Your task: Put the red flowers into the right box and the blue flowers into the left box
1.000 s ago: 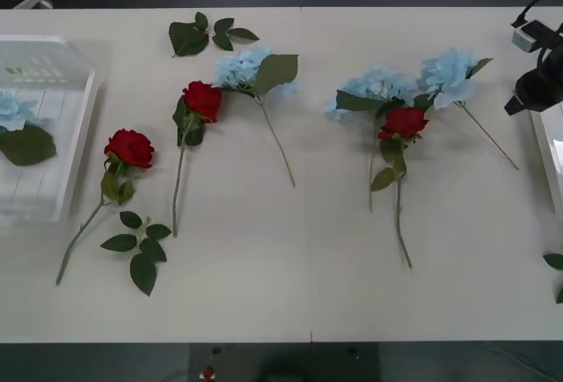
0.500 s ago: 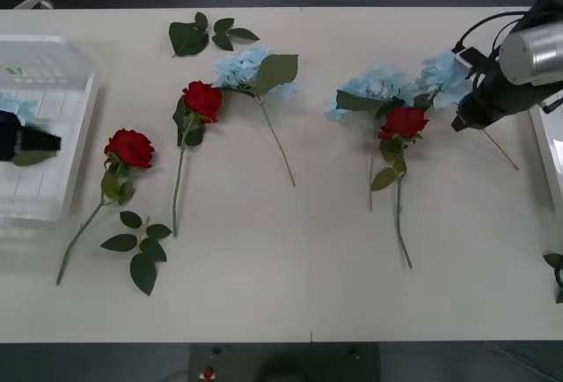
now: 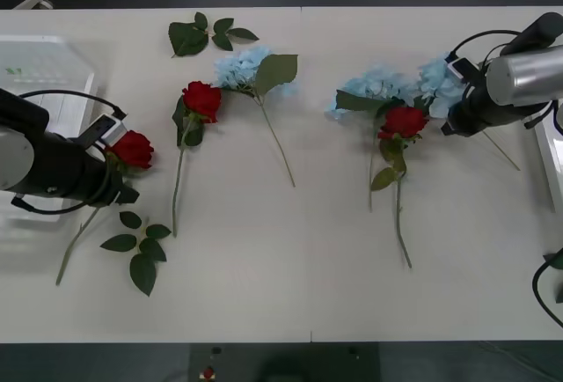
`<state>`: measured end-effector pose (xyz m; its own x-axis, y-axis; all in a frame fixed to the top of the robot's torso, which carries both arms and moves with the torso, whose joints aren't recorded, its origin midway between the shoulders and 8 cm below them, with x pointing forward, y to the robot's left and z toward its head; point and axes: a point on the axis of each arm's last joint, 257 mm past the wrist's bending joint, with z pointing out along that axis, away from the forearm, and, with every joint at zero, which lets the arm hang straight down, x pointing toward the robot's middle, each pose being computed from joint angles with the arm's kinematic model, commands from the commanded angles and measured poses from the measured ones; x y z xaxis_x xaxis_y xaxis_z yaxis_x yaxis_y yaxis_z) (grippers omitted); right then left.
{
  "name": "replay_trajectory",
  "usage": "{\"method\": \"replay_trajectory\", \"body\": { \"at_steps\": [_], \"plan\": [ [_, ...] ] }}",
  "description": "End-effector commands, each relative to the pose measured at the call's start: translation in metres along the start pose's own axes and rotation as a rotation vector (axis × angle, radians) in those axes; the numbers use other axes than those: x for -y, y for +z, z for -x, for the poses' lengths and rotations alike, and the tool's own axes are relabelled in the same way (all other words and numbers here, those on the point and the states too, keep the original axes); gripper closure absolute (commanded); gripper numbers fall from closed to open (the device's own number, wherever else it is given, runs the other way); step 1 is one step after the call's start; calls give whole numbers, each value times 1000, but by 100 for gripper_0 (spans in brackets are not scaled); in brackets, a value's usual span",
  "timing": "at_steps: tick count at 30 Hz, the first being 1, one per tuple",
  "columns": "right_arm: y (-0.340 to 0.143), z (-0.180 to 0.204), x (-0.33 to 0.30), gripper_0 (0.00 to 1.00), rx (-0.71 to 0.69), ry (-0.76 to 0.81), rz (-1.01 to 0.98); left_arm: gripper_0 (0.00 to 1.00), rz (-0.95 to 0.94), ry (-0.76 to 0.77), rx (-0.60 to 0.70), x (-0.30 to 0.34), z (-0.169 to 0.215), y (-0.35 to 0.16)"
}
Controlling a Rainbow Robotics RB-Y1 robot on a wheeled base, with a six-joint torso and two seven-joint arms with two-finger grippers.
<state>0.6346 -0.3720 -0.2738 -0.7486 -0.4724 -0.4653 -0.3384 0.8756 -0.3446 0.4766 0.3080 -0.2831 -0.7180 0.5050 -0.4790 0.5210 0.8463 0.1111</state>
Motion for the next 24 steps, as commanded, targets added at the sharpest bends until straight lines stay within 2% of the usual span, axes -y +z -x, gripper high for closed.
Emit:
{"method": "replay_trajectory", "body": {
  "at_steps": [1,2,3,6,7,11,14,16,19,21,24],
  "plan": [
    [-1,16,-1,0,43,-18,1,0,52,59,44,-14,26,-3],
    [0,16,-2,0,42,-20,1,0,60,54,42,-17,26,0],
    [0,17,-3,10,42,-25,0,0,72,53,42,-21,27,3],
    [1,17,-5,29,42,-41,-5,0,94,42,51,-29,28,8],
    [1,17,-5,32,41,-41,-4,0,100,40,50,-32,27,9],
    [3,18,-7,68,43,-47,-8,0,127,38,37,-40,22,17],
    [3,19,-7,82,47,-46,-9,0,145,38,25,-43,18,24],
    [3,19,-8,88,47,-49,-7,0,147,34,19,-44,16,28],
    [4,19,-8,100,47,-53,-8,6,149,36,17,-41,16,32],
    [3,19,-9,100,48,-54,-6,6,143,30,14,-38,14,36],
    [3,19,-8,100,50,-52,-4,18,147,30,10,-37,13,40]
  ]
}}
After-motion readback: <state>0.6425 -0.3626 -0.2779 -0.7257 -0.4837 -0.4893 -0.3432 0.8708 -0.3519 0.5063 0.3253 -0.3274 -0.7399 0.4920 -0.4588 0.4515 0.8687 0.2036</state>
